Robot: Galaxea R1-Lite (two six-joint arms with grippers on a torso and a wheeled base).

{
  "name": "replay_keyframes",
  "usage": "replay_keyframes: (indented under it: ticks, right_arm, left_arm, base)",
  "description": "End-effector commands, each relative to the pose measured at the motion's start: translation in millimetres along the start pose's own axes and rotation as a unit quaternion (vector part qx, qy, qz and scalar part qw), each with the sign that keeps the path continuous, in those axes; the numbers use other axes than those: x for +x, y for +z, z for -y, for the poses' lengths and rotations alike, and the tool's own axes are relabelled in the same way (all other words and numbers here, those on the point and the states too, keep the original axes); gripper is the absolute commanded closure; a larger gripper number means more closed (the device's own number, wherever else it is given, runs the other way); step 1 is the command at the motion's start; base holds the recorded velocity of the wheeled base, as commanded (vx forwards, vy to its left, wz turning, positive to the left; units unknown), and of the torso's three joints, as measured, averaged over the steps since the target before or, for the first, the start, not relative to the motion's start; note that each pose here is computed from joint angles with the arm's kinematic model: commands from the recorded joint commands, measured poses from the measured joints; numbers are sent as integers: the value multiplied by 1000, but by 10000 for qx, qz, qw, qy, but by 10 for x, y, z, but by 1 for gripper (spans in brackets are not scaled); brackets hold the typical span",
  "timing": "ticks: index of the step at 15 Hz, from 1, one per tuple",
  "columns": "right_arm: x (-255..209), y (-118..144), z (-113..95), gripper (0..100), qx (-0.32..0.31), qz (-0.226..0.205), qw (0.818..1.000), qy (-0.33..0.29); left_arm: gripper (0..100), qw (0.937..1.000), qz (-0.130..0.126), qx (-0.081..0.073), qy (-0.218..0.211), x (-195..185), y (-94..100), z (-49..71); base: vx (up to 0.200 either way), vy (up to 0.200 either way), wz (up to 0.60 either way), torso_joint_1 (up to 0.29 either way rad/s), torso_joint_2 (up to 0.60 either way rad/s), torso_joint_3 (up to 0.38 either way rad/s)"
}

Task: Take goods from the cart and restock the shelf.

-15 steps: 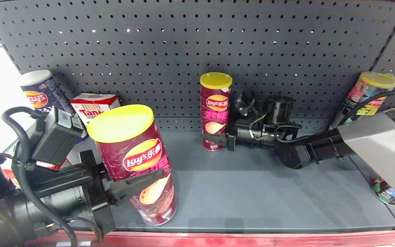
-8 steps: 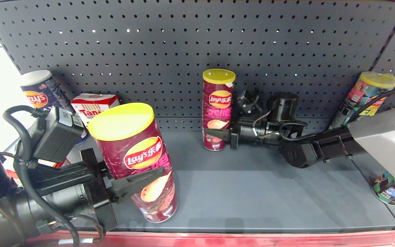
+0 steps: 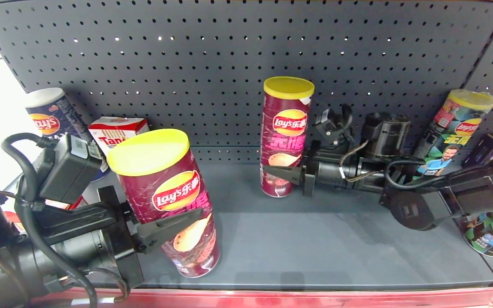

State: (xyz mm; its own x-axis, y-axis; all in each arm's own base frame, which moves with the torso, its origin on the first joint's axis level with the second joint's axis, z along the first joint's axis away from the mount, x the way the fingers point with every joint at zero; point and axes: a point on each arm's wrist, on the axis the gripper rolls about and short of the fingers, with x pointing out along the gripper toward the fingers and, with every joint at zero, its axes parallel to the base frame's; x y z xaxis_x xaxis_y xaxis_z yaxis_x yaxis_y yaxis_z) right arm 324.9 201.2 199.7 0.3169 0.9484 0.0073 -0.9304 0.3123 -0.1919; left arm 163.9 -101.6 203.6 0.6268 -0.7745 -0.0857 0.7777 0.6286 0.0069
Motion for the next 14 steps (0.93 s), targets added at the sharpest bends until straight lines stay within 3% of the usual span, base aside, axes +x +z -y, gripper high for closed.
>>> replay_keyframes:
  ticks: [1, 3, 7, 9, 14]
  right_arm:
    - [-173, 142, -300, 100, 1, 45, 9999, 150]
    - [-266, 52, -561, 100, 125, -100, 9999, 59]
    - [-305, -150, -871, 100, 133, -119, 9998, 79]
    - [-295, -237, -1011, 100, 179, -178, 9996, 128]
    - [-388, -389, -1036, 100, 232, -287, 9993, 94]
  left_arm:
    - [100, 10000, 8, 4, 12, -2, 4, -4]
    - [100, 10000, -20, -9, 26, 7, -7, -17]
    - [100, 10000, -20, -26, 49, 5, -8, -23]
    - [100, 9999, -12, -146, 49, 2, -5, -22]
    - [100, 9999, 2, -141, 73, -10, -1, -24]
  base:
    - [0, 0, 0, 0, 0, 0]
    - [0, 0, 0, 0, 0, 0]
    - [0, 0, 0, 0, 0, 0]
    - [0, 0, 0, 0, 0, 0]
    - [0, 0, 0, 0, 0, 0]
